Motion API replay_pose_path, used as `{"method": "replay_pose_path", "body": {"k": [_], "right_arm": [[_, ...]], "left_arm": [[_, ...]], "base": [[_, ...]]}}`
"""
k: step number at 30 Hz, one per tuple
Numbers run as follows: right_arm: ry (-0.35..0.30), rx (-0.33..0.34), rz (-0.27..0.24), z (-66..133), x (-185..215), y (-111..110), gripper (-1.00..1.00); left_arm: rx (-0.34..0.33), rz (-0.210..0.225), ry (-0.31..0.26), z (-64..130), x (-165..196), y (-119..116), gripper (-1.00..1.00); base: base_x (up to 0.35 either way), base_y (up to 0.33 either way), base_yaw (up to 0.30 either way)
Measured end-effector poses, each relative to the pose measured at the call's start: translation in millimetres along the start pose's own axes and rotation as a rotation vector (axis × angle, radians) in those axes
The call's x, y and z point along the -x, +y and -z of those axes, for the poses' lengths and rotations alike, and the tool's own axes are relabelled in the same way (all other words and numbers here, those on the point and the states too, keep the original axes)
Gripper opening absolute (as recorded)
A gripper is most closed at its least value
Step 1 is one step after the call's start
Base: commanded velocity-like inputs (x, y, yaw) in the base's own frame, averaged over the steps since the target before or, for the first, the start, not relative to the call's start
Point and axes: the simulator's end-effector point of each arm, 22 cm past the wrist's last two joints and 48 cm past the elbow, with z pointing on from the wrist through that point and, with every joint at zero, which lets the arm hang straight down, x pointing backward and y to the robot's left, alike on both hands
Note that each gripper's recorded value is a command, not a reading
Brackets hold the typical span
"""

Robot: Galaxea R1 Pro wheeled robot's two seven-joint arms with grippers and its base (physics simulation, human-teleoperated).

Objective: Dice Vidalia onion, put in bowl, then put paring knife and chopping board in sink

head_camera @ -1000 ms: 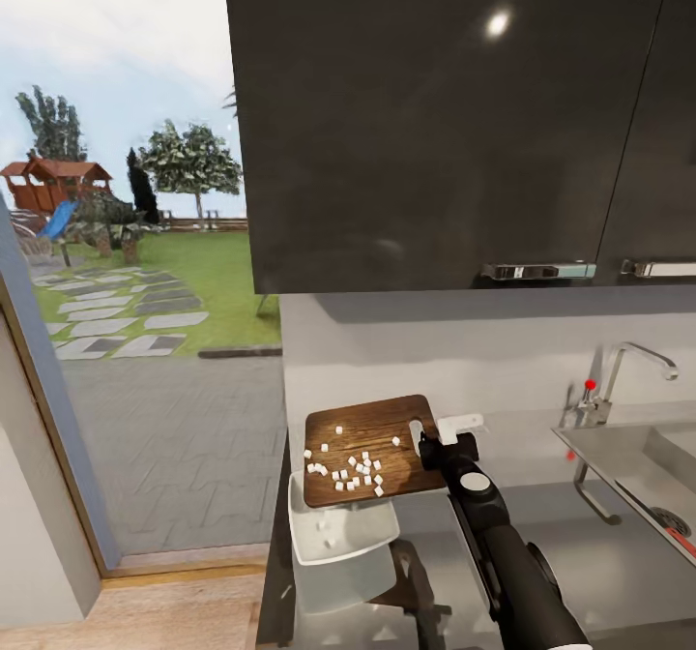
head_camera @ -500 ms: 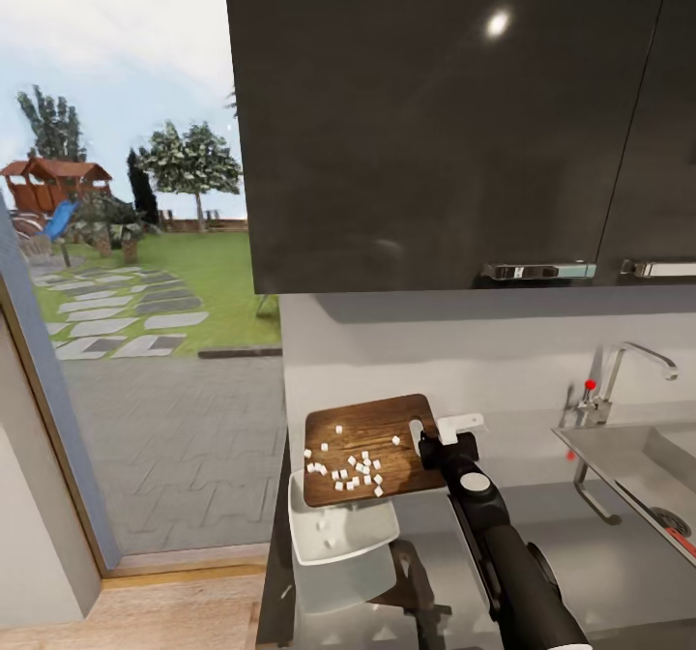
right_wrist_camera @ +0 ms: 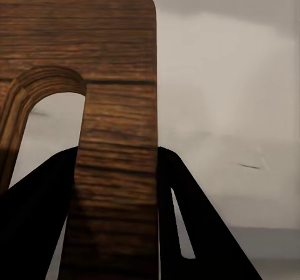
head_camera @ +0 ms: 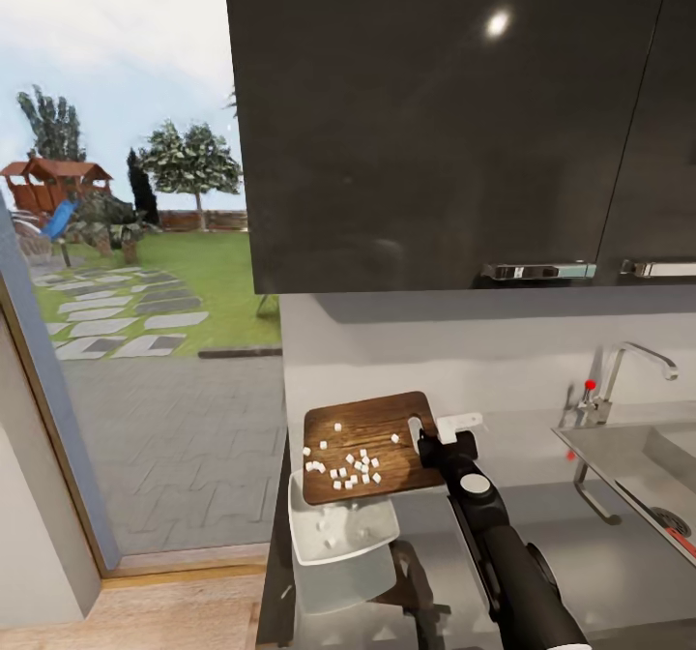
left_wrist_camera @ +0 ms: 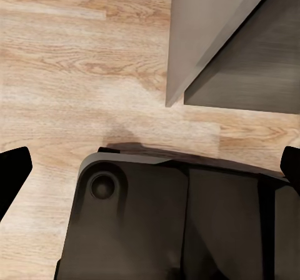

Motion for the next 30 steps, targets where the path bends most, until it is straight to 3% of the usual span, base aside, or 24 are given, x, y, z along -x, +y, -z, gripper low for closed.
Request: {"method": "replay_pose_path", "body": {"k": [30], "right_arm": [[-0.010,0.002,0.007,-3.1,-5.7,-0.2,-1.00]], "left_arm": [[0.000,0.000,0.001,0.1,-0.7,0.1,1.00]], "base": [[0.000,0.000,0.000]]}}
